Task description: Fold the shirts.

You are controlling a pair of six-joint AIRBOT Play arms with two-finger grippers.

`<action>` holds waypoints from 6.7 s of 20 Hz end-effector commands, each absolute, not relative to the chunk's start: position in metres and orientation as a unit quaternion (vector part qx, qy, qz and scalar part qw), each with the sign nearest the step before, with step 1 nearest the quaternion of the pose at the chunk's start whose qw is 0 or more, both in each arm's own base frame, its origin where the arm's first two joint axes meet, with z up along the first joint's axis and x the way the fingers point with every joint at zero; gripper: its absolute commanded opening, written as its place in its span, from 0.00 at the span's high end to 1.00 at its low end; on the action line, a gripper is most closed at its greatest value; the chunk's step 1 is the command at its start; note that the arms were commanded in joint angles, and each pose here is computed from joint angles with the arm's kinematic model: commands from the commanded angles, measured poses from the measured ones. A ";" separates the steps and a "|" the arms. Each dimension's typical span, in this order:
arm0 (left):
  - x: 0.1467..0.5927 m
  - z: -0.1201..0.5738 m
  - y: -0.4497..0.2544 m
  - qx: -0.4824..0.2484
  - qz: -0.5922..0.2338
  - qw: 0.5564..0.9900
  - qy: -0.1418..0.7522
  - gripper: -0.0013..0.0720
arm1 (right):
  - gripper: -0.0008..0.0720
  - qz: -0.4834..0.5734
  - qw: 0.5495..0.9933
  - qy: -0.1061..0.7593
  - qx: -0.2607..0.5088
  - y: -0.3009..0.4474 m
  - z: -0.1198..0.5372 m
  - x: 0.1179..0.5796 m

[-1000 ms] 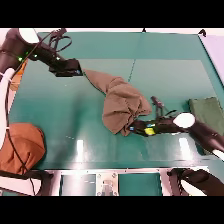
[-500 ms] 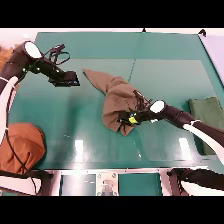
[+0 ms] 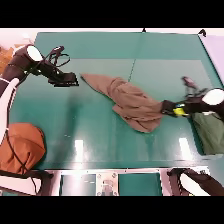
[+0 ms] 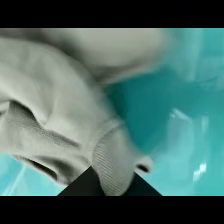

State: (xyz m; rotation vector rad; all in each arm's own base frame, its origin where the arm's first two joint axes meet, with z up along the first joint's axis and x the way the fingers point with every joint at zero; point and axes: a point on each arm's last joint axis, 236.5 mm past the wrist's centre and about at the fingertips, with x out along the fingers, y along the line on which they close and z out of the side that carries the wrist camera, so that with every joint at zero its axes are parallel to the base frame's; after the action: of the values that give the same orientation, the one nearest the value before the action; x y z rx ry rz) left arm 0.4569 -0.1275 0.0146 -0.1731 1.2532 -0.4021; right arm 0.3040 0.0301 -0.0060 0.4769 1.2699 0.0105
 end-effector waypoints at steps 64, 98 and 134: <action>0.575 0.022 -0.105 -0.193 -0.250 0.827 0.466 0.95 | 0.96 0.029 0.835 0.392 0.384 -0.009 -0.013 0.479; 0.319 -0.090 -0.119 -0.395 -0.133 0.699 0.581 0.95 | 0.48 0.101 0.761 0.486 0.418 -0.083 0.004 0.416; 0.311 -0.103 -0.059 -0.446 -0.174 0.656 0.583 0.32 | 0.32 0.017 0.655 0.567 0.500 -0.032 -0.112 0.319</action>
State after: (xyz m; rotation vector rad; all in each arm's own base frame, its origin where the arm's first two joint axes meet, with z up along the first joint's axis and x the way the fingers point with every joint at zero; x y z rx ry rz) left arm 0.3096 -0.0565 -0.1010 -1.0249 1.3189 -0.3877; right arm 0.3176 -0.0299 -0.1103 1.1419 1.2888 0.0424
